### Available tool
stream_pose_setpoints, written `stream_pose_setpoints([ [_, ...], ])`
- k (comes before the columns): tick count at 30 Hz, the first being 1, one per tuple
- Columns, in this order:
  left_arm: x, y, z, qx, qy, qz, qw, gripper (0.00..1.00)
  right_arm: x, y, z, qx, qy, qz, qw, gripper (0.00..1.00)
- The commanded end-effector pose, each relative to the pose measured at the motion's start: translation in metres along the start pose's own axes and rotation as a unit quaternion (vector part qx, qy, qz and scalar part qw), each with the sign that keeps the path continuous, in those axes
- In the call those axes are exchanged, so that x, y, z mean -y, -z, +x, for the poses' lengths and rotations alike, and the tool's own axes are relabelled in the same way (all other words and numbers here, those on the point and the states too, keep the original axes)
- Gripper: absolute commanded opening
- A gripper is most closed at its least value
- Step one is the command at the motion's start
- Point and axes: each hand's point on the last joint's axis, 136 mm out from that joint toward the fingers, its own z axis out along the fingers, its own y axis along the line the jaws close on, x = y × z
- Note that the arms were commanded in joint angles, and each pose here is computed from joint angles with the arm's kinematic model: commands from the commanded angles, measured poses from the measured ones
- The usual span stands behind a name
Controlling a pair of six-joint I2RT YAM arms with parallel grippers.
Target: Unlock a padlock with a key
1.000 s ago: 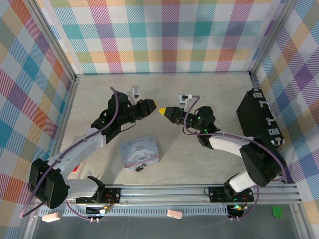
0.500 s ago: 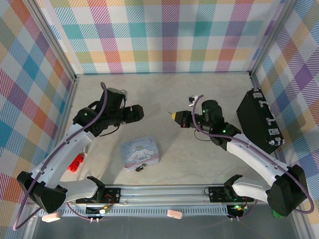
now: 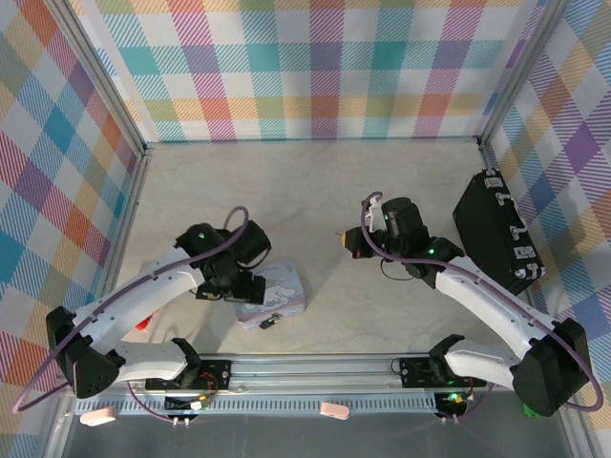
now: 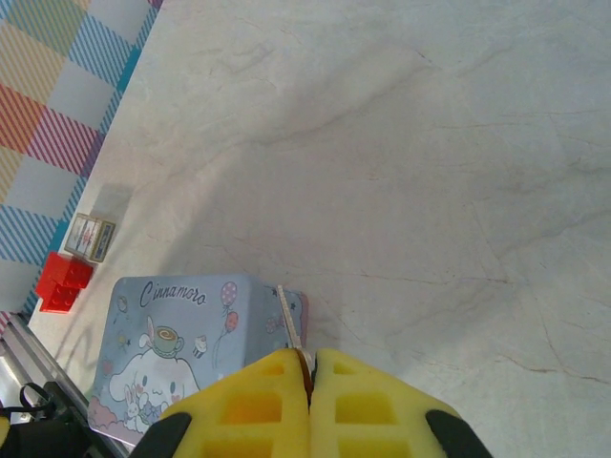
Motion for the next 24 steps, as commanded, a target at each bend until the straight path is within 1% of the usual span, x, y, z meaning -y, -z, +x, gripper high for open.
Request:
stream_pose_setpoints([
  [1,-0.009,-0.012,0.027,-0.033,0.01,-0.035,0.999,0.92,0.002,-0.001,-0.002,0.001,0.015,0.006,1.0,0.0],
  [5,0.008,-0.034,0.033,-0.023,-0.005,-0.021,1.0,0.95,0.002,-0.002,-0.003,0.002,0.017,0.005,1.0,0.0],
  [9,0.017,-0.056,0.028,-0.012,-0.017,-0.032,0.999,0.95,0.004,-0.001,-0.001,0.005,0.009,0.007,1.0,0.0],
  [15,0.021,-0.08,0.018,-0.001,-0.038,-0.057,0.998,0.95,0.008,0.005,0.0,0.014,0.005,0.017,1.0,0.0],
  [17,0.027,-0.086,0.016,-0.005,-0.044,-0.055,0.997,0.95,0.009,0.005,0.001,0.014,0.003,0.019,1.0,0.0],
  [24,0.027,-0.093,-0.005,0.006,-0.059,-0.099,0.993,0.92,0.01,0.004,0.003,0.013,-0.006,0.02,1.0,0.0],
])
